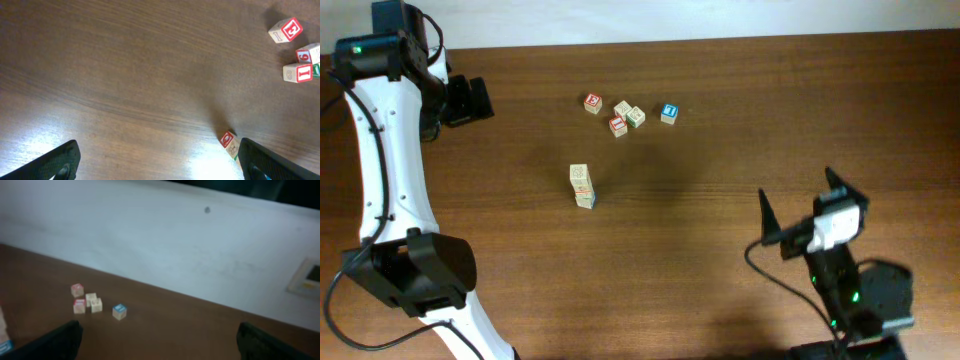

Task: Rotate 5 blocks

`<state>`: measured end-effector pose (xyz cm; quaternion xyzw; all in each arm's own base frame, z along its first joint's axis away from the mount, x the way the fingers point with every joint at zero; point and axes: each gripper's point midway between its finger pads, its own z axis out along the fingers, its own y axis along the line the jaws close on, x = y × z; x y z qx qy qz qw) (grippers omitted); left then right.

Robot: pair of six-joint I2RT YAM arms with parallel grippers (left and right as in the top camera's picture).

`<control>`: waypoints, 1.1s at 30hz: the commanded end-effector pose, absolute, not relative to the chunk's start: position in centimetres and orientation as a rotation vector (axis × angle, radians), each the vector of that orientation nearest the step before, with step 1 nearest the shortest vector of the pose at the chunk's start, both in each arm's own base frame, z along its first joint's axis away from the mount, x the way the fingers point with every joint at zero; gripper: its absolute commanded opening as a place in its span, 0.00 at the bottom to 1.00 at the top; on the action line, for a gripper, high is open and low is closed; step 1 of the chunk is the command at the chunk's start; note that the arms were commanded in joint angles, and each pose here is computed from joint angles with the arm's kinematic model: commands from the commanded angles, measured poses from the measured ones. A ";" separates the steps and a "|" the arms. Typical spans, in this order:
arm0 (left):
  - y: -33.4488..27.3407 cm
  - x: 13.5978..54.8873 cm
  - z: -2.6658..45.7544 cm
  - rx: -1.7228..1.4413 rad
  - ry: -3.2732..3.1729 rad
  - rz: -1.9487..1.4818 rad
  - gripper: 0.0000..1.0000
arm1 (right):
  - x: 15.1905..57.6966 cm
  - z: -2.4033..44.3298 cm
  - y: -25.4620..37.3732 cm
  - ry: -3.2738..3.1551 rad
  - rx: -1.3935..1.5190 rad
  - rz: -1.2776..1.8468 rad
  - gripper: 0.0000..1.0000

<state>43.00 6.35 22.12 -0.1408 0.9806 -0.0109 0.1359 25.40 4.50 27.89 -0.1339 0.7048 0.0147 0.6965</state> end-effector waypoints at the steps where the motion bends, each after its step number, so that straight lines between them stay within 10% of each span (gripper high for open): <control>1: 6.4 43.1 22.4 -0.410 2.830 -0.026 0.99 | 24.1 23.7 3.7 1.558 -0.256 0.035 0.98; 9: 6.4 43.1 22.4 -0.409 2.830 -0.026 0.99 | 24.3 15.8 3.6 1.620 -0.254 0.032 0.98; 33: 7.5 42.1 24.4 -0.394 2.790 0.081 0.99 | 24.3 15.8 3.5 1.620 -0.249 0.026 0.98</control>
